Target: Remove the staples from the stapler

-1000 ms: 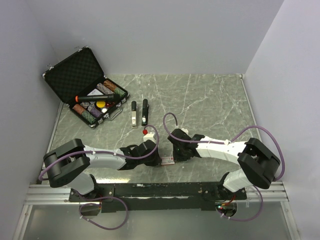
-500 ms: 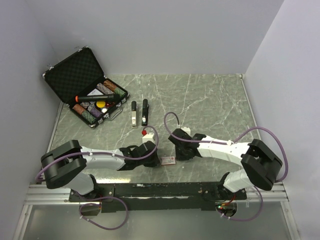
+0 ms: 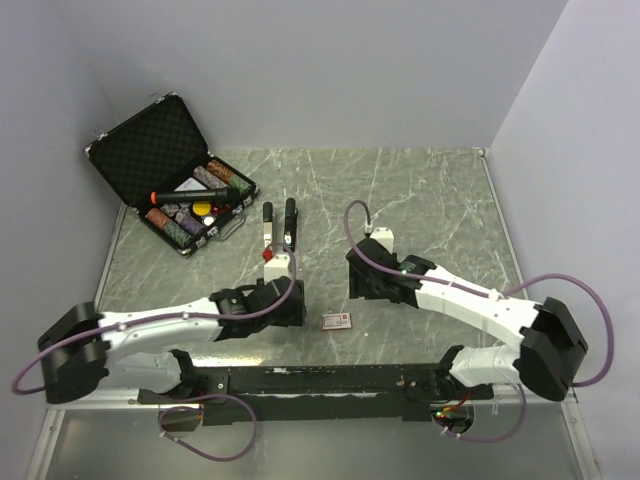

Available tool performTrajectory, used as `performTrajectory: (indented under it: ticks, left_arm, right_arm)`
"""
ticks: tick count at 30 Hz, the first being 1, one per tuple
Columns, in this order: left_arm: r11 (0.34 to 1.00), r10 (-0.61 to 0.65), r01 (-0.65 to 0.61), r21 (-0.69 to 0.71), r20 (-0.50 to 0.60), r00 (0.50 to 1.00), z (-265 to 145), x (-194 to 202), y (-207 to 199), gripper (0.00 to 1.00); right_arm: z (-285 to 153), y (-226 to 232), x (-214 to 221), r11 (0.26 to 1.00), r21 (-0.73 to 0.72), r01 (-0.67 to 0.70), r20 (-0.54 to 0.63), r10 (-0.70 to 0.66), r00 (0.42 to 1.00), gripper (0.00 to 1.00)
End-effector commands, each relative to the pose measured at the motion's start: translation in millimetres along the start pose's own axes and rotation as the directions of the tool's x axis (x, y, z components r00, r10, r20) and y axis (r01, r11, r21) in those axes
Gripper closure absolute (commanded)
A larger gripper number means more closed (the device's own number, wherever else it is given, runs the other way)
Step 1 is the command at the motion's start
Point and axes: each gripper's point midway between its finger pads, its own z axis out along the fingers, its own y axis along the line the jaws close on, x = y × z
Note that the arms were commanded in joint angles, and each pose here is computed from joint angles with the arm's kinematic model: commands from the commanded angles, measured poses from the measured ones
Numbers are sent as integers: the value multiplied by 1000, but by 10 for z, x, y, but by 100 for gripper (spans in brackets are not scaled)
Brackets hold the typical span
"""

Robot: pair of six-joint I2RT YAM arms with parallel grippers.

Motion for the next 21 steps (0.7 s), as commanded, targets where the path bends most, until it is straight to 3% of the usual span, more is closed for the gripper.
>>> performTrajectory:
  ticks: [1,3,6,7,12,13,21]
  left_arm:
    - [1000,10,-10,-2,172,985,-356,-550,-68,33]
    - [1000,14,-15,2,215,976,-462,-684,-77,29]
    - [1000,24,-23,-4,270,963,-603,-851,-64,22]
    - [1000,28,-28,-3,287,958,-651,-914,-77,15]
    - [999,46,-46,-7,341,939,-799,-1121,-119,7]
    - [999,48,-48,-6,352,935,-832,-1165,-134,1]
    - [997,64,-74,4,441,895,-1109,-1497,-223,1]
  right_arm:
    - [-302,-6,-475,1000,-20,4,172,0,985,27]
    - [-382,20,-574,999,-33,17,198,-10,980,21]
    - [-459,9,-690,999,-13,44,223,-40,974,5]
    - [-491,9,-729,999,-12,50,235,-46,971,1]
    - [-706,34,-956,997,-41,65,323,-48,945,0]
    - [-748,51,-998,996,-50,69,336,-48,941,0]
    - [-1043,92,-1287,996,-55,65,394,-38,918,0]
